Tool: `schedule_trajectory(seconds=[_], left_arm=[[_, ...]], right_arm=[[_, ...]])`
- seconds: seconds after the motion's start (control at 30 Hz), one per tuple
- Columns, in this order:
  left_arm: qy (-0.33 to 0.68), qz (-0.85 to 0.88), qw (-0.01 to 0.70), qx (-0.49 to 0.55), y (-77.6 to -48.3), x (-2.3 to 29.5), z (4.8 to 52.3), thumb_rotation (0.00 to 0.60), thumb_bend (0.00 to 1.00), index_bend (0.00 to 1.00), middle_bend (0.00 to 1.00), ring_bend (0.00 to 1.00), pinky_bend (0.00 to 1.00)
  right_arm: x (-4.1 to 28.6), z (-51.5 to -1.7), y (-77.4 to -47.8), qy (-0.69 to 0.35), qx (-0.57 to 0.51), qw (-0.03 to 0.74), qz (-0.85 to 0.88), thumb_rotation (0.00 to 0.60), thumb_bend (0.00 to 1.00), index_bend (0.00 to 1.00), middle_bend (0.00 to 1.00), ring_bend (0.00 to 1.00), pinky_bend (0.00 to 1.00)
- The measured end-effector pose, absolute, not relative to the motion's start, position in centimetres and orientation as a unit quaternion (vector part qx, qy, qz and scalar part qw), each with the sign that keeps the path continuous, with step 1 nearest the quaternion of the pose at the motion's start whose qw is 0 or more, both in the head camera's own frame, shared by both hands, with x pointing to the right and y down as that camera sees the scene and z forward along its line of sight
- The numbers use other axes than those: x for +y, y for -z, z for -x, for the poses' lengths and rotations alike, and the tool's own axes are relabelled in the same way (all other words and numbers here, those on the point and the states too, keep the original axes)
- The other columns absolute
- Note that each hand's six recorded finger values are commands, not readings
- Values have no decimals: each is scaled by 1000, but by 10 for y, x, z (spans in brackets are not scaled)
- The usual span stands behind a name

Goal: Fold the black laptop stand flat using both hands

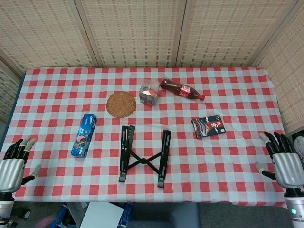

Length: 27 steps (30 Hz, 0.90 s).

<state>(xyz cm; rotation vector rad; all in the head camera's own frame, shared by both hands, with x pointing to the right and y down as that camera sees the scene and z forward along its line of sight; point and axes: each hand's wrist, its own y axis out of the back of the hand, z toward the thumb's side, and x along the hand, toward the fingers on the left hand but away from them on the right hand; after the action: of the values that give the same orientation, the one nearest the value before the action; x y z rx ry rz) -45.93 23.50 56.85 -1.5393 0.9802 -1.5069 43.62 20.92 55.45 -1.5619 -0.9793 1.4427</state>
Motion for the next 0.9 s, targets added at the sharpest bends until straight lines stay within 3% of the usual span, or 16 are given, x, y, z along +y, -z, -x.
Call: schedule_trajectory(seconds=[0.43, 0.73, 0.8, 0.9], left_arm=[[556, 632, 358, 404, -573, 220, 452, 600, 313, 117, 89, 144, 141], [502, 687, 307, 427, -580, 192, 436, 595, 284, 132, 107, 152, 161], [489, 702, 290, 429, -582, 185, 431, 555, 267, 134, 113, 153, 163], [469, 727, 257, 431, -587, 174, 422, 433, 247, 134, 118, 156, 167]], right_arm=[[203, -419, -558, -540, -380, 375, 651, 600, 213, 93, 116, 17, 47], [192, -391, -565, -494, -381, 316, 715, 600, 216, 93, 116, 17, 47], [189, -383, -568, -480, -381, 294, 734, 600, 215, 93, 116, 17, 47], [185, -370, -572, -459, -383, 257, 760, 600, 200, 93, 116, 17, 48]])
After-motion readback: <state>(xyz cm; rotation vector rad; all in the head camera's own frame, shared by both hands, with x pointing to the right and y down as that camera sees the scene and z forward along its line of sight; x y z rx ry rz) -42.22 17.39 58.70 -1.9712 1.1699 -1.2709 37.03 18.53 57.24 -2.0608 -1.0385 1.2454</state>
